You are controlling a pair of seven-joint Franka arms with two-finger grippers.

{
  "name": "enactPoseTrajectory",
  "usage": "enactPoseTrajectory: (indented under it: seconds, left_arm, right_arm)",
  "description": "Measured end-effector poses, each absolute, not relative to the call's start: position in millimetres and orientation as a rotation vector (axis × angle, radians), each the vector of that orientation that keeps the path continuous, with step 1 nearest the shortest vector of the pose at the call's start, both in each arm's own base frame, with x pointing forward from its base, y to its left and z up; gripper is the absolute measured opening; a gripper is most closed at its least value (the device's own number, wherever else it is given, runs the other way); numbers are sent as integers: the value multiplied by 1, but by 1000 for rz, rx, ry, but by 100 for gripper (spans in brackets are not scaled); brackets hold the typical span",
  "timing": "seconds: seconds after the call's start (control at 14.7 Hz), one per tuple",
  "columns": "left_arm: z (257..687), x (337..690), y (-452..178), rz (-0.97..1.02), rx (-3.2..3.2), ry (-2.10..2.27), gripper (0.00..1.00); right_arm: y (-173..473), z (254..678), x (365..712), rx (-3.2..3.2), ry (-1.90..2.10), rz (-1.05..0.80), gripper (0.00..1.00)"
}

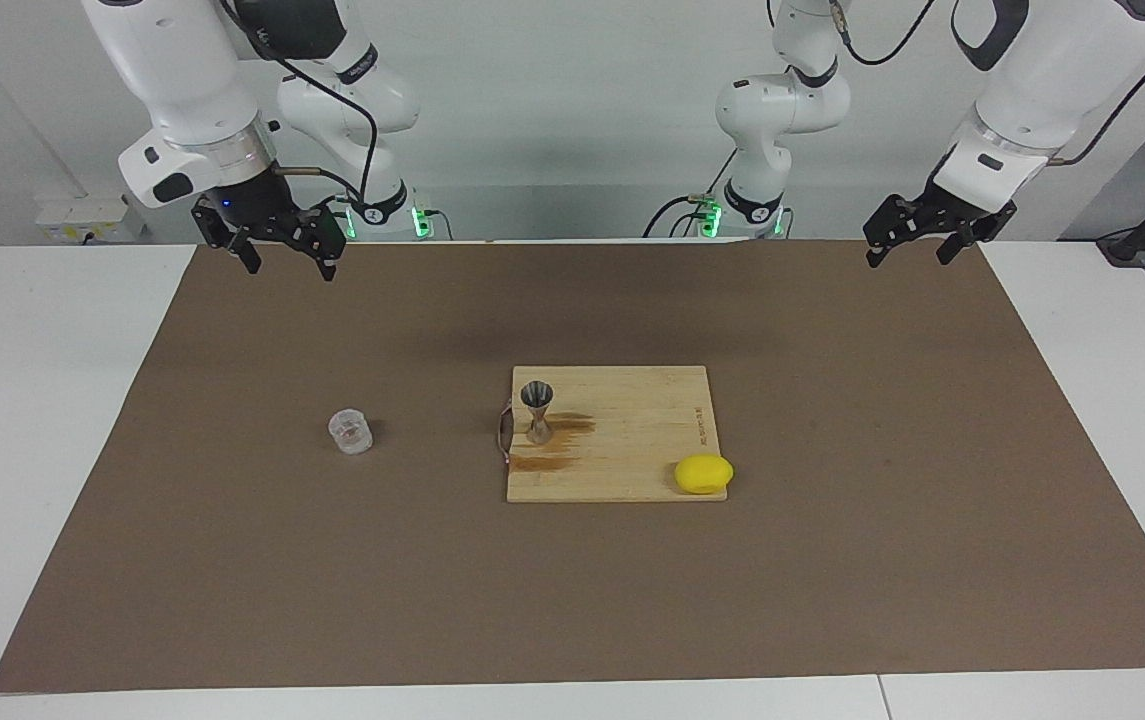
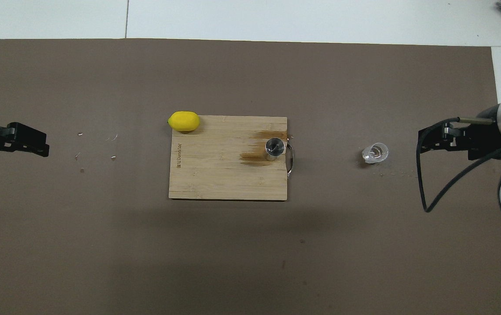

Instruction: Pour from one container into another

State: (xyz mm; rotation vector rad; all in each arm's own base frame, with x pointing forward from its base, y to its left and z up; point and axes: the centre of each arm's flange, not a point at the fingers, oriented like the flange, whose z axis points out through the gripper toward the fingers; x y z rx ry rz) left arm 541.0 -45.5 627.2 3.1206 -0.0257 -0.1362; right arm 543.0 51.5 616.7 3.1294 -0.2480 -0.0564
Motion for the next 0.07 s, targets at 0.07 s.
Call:
enactPoseTrajectory:
  seconds: [0.07]
  left_arm:
    - [627,541,-46,-136,3121,-26,100]
  right_arm:
    - [52,617,543,3129,-248,-56,100]
